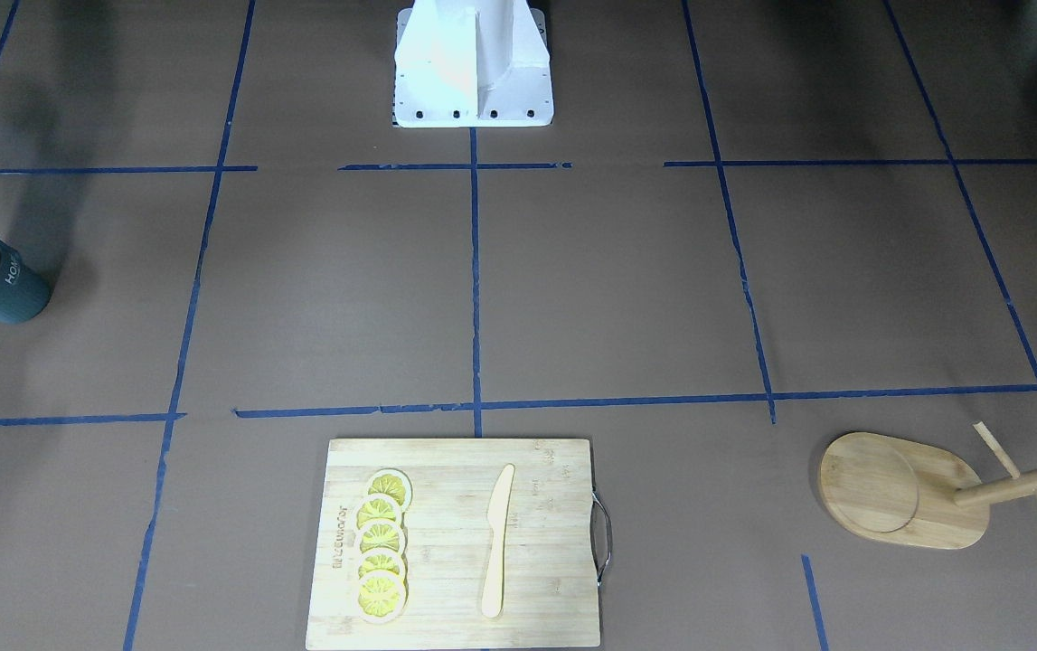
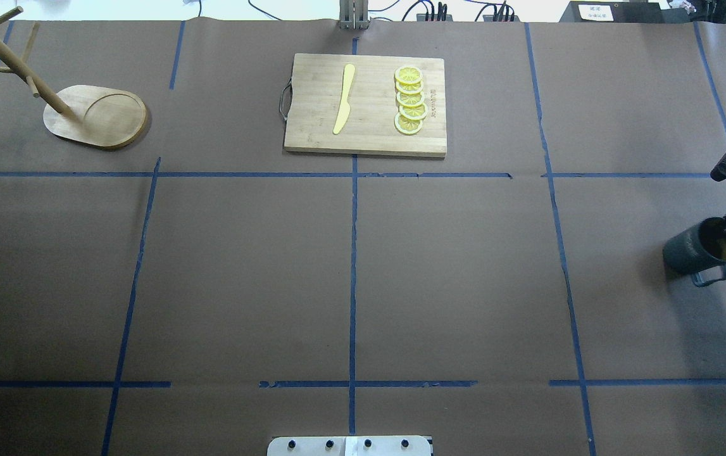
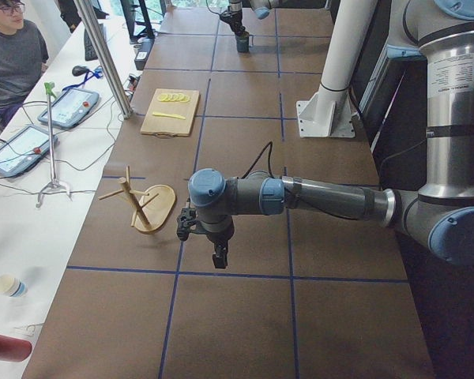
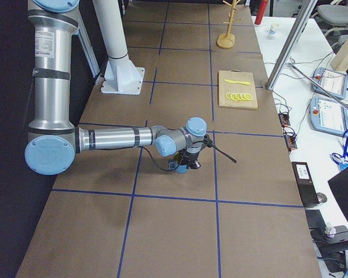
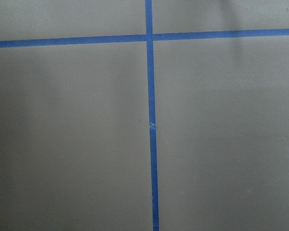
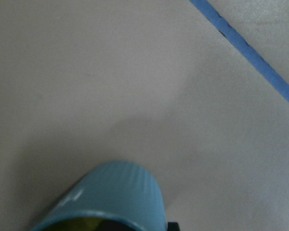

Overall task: Hang cup on storage rack
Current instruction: 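Carry the teal mug with the right gripper toward the table center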

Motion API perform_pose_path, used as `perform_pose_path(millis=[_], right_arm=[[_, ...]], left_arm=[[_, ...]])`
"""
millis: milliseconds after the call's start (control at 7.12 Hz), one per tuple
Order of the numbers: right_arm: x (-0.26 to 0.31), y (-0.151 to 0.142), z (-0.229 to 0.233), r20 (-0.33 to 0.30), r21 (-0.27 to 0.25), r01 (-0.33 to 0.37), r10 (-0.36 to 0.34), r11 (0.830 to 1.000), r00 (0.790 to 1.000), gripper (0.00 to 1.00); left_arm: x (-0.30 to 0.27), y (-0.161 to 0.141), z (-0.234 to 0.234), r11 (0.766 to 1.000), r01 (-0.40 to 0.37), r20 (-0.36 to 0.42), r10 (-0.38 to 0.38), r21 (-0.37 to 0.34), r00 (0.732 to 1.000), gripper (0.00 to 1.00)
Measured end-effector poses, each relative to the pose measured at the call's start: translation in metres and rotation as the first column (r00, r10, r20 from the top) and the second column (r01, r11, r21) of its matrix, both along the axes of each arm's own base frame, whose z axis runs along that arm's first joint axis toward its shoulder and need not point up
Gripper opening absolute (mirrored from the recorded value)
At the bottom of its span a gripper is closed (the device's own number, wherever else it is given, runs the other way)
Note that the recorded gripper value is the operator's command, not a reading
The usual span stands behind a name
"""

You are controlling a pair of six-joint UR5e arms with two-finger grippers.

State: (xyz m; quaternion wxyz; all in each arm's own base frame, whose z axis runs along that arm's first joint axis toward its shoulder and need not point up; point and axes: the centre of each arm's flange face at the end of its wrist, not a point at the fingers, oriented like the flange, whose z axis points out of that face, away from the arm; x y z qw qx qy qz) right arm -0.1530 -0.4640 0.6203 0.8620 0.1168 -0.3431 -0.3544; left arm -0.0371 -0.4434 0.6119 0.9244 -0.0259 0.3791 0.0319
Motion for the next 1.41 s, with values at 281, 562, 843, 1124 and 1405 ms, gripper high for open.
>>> perform_pose_path(millis=[281,562,843,1124,1405], right_arm=[[-0.002,-0.005,-0.024,0.005,-0.126,-0.165,0.167,0.978,0.986,0.0],[-0.012,-0.015,-0.07,-0.025,-0.377,-0.435,0.46,0.818,0.888,0.0],[-0.055,-0.013,-0.133,-0.082,-0.566,-0.548,0.619,0.616,0.781,0.0],[-0.139,-0.01,-0.208,-0.145,-0.674,-0.572,0.675,0.468,0.724,0.0],[-0.229,-0.002,-0.293,-0.177,-0.656,-0.598,0.676,0.461,0.715,0.0]], left_arm=[[-0.001,0.0,-0.003,1.0,0.002,0.0,-0.002,0.006,1.0,1.0],[0.0,0.0,-0.005,1.0,0.001,-0.002,-0.001,0.009,1.0,1.0],[0.0,0.0,-0.006,1.0,0.001,-0.003,-0.001,0.011,1.0,1.0],[0.0,0.0,-0.007,1.0,0.001,-0.005,-0.001,0.013,1.0,1.0],[0.0,-0.001,-0.008,1.0,0.001,-0.006,-0.001,0.017,1.0,1.0]])
